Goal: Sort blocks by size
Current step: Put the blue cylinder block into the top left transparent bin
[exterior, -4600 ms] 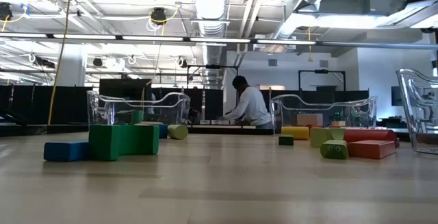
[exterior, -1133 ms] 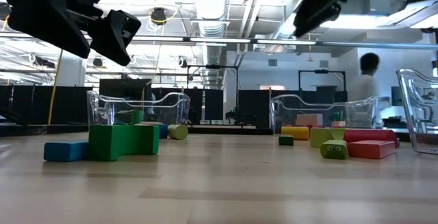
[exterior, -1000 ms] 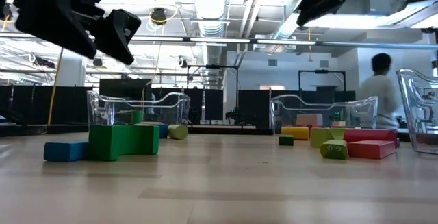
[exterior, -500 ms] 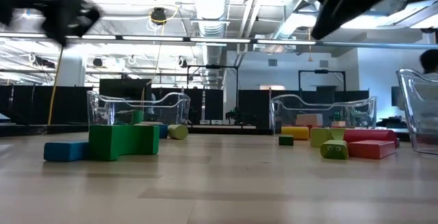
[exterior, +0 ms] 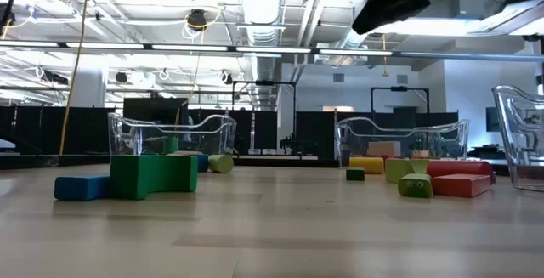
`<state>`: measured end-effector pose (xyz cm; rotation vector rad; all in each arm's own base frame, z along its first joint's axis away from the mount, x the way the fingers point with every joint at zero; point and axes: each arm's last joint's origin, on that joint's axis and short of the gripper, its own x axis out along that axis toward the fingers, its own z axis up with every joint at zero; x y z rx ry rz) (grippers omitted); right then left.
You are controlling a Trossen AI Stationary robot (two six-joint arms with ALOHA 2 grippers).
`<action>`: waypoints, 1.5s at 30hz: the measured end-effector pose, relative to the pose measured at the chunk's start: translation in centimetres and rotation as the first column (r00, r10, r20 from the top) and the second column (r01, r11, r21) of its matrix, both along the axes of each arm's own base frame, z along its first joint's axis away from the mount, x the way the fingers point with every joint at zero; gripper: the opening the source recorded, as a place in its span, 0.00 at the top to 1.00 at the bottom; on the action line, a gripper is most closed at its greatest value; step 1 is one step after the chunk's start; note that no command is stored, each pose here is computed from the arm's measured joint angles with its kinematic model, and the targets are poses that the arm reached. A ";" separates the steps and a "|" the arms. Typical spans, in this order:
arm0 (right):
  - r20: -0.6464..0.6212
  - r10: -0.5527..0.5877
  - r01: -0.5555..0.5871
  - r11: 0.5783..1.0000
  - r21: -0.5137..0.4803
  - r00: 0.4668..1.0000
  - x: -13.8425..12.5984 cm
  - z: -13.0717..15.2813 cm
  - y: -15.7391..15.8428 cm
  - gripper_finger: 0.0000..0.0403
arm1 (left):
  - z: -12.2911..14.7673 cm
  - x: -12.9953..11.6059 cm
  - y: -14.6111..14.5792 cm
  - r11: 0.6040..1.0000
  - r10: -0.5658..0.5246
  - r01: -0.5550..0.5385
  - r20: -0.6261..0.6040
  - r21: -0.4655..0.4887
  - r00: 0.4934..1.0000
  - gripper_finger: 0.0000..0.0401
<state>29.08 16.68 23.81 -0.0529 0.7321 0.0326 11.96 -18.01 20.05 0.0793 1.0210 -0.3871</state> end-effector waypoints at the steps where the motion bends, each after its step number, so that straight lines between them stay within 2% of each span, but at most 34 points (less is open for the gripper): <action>1: 0.004 0.000 0.000 1.000 0.003 1.000 0.0 0.0 0.0 0.42 | -0.4 0.0 -0.2 1.000 0.005 -0.005 -0.017 0.017 1.000 0.48; 10: 0.013 0.002 -0.002 1.000 0.007 1.000 0.1 0.1 0.1 0.42 | -4.3 0.5 -1.2 0.977 -0.014 0.037 -0.113 0.210 0.994 0.48; 17: 0.013 0.001 -0.001 1.000 0.008 1.000 0.1 0.1 0.1 0.42 | -5.8 0.8 -1.6 0.959 -0.024 0.061 -0.133 0.276 0.991 0.50; 24: 0.013 0.000 0.000 1.000 0.010 1.000 0.1 0.1 0.1 0.42 | -5.5 1.2 -1.5 0.955 -0.068 0.094 -0.100 0.281 0.993 0.69; 29: 0.018 -0.001 0.000 1.000 0.014 1.000 0.1 0.1 0.1 0.42 | -5.4 1.9 -1.4 0.947 -0.095 0.106 -0.051 0.304 0.994 0.70; 37: 0.044 0.006 -0.007 1.000 0.022 0.999 0.3 0.3 0.2 0.42 | -5.2 3.6 -0.2 0.908 -0.115 0.093 0.030 0.408 0.993 0.70; 41: 0.086 0.042 -0.042 0.999 0.004 0.995 0.5 0.6 0.5 0.42 | -4.1 4.7 0.8 0.892 -0.130 0.071 0.104 0.447 0.986 0.70; 45: 0.140 0.092 -0.088 0.996 -0.033 0.986 0.9 1.0 0.7 0.42 | -2.0 5.7 2.0 0.879 -0.148 0.020 0.234 0.477 0.961 0.70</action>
